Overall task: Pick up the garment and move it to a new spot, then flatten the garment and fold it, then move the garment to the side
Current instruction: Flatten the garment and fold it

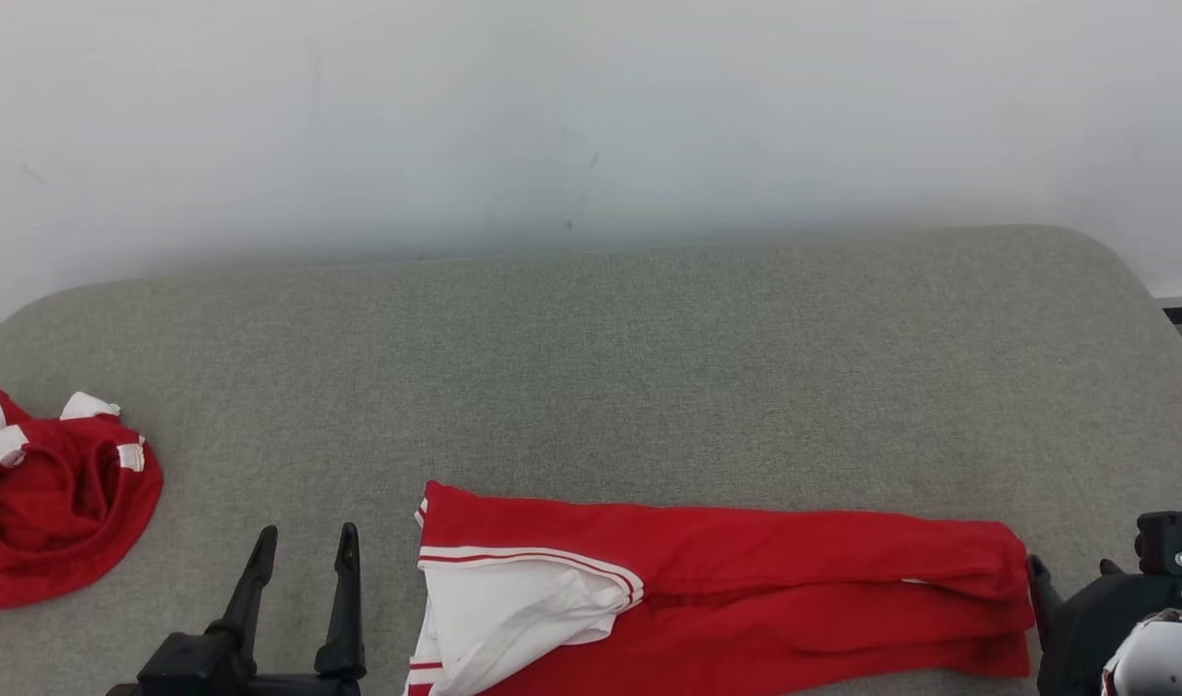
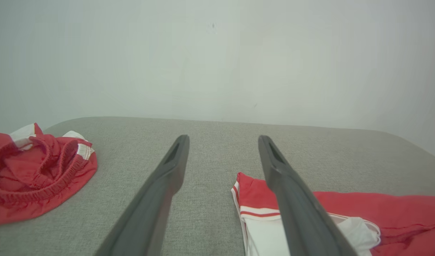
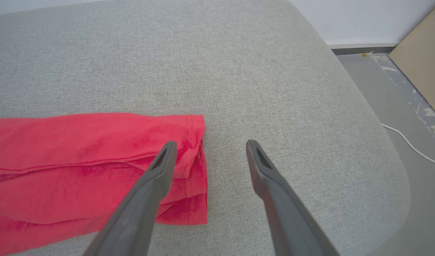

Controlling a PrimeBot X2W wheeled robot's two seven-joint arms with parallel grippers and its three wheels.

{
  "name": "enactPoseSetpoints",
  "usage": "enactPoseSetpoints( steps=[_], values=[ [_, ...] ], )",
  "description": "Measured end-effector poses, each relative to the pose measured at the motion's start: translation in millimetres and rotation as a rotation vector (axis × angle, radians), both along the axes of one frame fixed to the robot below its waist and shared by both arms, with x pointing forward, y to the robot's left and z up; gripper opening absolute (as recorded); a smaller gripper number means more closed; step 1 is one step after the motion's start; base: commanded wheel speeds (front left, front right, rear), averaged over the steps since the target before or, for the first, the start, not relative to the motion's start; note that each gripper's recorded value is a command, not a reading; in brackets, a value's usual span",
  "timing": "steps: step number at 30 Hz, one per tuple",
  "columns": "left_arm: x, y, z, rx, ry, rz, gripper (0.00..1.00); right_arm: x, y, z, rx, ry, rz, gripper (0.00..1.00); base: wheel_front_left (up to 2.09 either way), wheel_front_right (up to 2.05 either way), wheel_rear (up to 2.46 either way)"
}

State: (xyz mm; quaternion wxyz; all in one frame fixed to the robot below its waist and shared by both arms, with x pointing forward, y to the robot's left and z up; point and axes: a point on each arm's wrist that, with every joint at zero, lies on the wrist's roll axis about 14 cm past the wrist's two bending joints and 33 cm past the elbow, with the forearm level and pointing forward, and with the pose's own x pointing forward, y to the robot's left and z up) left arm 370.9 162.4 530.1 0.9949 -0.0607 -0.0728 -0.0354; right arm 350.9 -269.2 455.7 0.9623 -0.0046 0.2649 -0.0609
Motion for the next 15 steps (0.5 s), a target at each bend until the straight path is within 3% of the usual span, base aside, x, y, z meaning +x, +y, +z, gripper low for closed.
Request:
enactPoseSetpoints(
  steps=[8,15],
  values=[
    [-0.8,9.8,-10.2,0.021,0.025,0.033,1.00,14.8,8.3,-25.9,0.071,0.133,-0.013,1.00,0.00,0.00,0.00],
    [0.1,21.9,-25.5,0.021,0.070,0.066,1.00,21.1,6.3,-49.3,0.035,0.256,-0.003,1.00,0.00,0.00,0.00]
  ],
)
